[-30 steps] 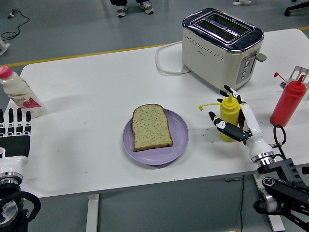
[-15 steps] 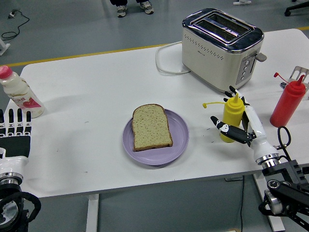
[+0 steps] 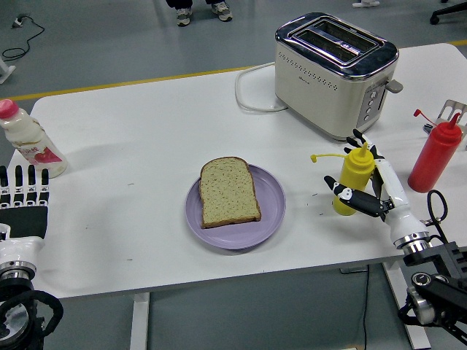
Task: Pick up the cup,pour liquid into bread,place the cup on the desk
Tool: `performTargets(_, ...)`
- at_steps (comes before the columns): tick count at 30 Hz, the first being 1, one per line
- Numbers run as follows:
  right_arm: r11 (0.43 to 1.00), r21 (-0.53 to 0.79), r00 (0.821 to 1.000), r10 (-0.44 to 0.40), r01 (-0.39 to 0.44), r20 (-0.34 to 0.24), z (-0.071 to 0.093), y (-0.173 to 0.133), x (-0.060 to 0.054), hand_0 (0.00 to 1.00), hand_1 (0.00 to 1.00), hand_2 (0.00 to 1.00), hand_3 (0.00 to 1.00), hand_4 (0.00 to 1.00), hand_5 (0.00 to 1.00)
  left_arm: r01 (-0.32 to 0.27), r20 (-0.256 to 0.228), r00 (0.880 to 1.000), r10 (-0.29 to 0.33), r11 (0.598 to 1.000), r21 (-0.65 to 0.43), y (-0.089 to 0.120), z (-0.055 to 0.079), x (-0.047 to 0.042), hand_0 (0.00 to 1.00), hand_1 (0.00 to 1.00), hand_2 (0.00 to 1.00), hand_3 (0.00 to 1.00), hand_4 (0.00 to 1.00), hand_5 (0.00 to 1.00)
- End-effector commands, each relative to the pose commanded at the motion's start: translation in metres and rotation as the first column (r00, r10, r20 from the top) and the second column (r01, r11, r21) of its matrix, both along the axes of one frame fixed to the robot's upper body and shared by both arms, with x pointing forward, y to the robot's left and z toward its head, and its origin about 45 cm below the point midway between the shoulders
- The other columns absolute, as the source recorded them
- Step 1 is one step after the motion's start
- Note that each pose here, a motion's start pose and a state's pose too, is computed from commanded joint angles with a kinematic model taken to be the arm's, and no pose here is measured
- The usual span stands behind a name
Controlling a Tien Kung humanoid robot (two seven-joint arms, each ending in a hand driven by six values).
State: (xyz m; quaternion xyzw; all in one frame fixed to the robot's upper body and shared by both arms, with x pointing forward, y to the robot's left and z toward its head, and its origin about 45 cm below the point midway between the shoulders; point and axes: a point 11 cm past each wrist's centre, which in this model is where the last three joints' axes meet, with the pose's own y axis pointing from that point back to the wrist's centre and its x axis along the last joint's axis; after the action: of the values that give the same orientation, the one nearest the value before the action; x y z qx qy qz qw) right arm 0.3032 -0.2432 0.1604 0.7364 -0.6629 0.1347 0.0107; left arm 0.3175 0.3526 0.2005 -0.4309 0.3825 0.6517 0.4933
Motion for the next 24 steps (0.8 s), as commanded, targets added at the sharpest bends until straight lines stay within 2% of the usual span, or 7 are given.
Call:
performTargets(12,0.999,0.005,0.999,0.036,-0.036,-0.039,0.0007,0.0029,-0.0018,0.984,0.927,0.998,0.998,0.857,0.135,0.000,0.001,1.000,0.000,1.000,0.000,-0.0001,0.0004,0.0003,0.859,0.871,0.934,0.854,0.716,0.998)
performTargets(24,0.999,0.035,0.999,0.016,-0.014,-0.044,0.0053,-0.0042,-0.0008,0.985,0.931,0.998,0.998,0.862,0.135,0.000,0.005,1.000,0.000,1.000,0.001,-0.0003,0.0017,0.0009,0.858,0.871,0.934,0.854,0.716,0.998)
